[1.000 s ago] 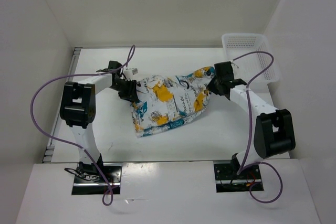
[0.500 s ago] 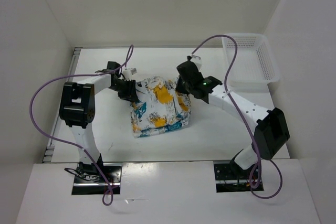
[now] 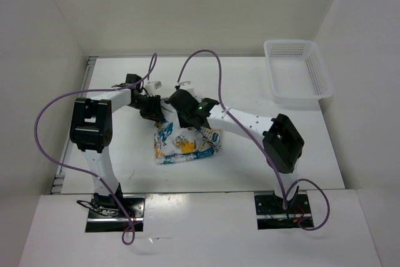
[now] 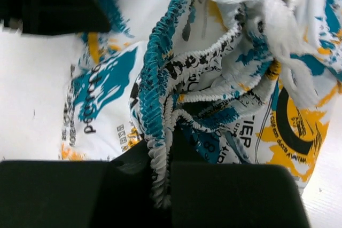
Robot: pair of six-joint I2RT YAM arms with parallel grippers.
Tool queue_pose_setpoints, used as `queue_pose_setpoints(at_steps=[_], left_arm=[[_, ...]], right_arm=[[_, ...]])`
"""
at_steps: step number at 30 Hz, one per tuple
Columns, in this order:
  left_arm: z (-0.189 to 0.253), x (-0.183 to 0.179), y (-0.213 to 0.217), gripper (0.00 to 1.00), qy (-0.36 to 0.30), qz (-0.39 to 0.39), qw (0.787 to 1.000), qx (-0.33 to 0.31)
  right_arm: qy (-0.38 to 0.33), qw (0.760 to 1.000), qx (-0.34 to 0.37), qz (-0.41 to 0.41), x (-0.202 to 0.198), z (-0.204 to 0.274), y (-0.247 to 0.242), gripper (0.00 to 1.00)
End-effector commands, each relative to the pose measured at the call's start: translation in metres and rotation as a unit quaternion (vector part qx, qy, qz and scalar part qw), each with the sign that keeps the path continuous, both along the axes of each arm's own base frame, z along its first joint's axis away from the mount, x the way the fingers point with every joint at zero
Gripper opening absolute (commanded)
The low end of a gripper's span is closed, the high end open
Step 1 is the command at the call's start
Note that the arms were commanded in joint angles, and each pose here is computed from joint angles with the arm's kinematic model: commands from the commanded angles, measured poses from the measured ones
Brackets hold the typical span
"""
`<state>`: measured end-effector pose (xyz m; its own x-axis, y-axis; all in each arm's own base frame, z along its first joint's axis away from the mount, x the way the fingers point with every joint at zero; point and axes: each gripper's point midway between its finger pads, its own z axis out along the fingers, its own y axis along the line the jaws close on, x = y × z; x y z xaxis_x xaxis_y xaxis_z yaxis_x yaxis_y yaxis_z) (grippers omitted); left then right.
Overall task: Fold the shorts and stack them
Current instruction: Fold the shorts
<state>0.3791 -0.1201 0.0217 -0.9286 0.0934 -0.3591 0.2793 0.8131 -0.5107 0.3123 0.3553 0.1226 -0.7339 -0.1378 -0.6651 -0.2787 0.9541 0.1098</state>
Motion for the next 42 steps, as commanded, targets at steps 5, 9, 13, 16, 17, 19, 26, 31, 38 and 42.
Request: queue_pose_setpoints(at_steps=[5,9,13,16,17,19,26,31,38,42], left_arm=[[-0.033,-0.017,0.019,0.43,0.037,0.006,0.999,0.039],[-0.036,-0.018,0.019,0.43,0.042,0.006,0.998,0.040],[-0.033,-0.014,0.021,0.43,0.038,0.009,0.999,0.035],[-0.036,-0.015,0.021,0.43,0.042,0.009,0.998,0.035],[-0.036,-0.015,0.021,0.43,0.042,0.009,0.998,0.035],[-0.036,-0.014,0.024,0.43,0.042,0.014,0.998,0.035],[-0.036,-0.014,0.024,0.43,0.042,0.014,0.998,0.035],[-0.033,-0.014,0.028,0.43,0.043,0.018,0.998,0.035],[-0.033,-0.016,0.028,0.43,0.047,0.018,0.998,0.035],[-0.033,-0.016,0.028,0.43,0.047,0.018,0.998,0.035]], right_arm=[[-0.045,0.995,-0.010,0.093,-0.014,0.024,0.051,0.17],[-0.054,0.989,0.003,0.136,-0.025,0.039,0.068,0.69],[-0.079,0.985,0.033,0.149,-0.031,0.065,0.063,0.74],[-0.075,0.991,0.061,0.089,-0.013,0.079,0.037,0.50],[-0.059,0.994,0.056,0.067,-0.008,0.073,0.025,0.38],[-0.032,0.998,0.053,0.031,0.005,0.062,0.006,0.20],[0.075,0.997,0.007,0.001,0.019,-0.009,0.010,0.66],[0.104,0.994,0.029,-0.007,0.031,-0.029,0.017,0.76],[0.114,0.993,0.011,-0.015,0.034,-0.051,0.023,0.69],[0.104,0.994,0.020,-0.029,0.042,-0.048,0.027,0.47]])
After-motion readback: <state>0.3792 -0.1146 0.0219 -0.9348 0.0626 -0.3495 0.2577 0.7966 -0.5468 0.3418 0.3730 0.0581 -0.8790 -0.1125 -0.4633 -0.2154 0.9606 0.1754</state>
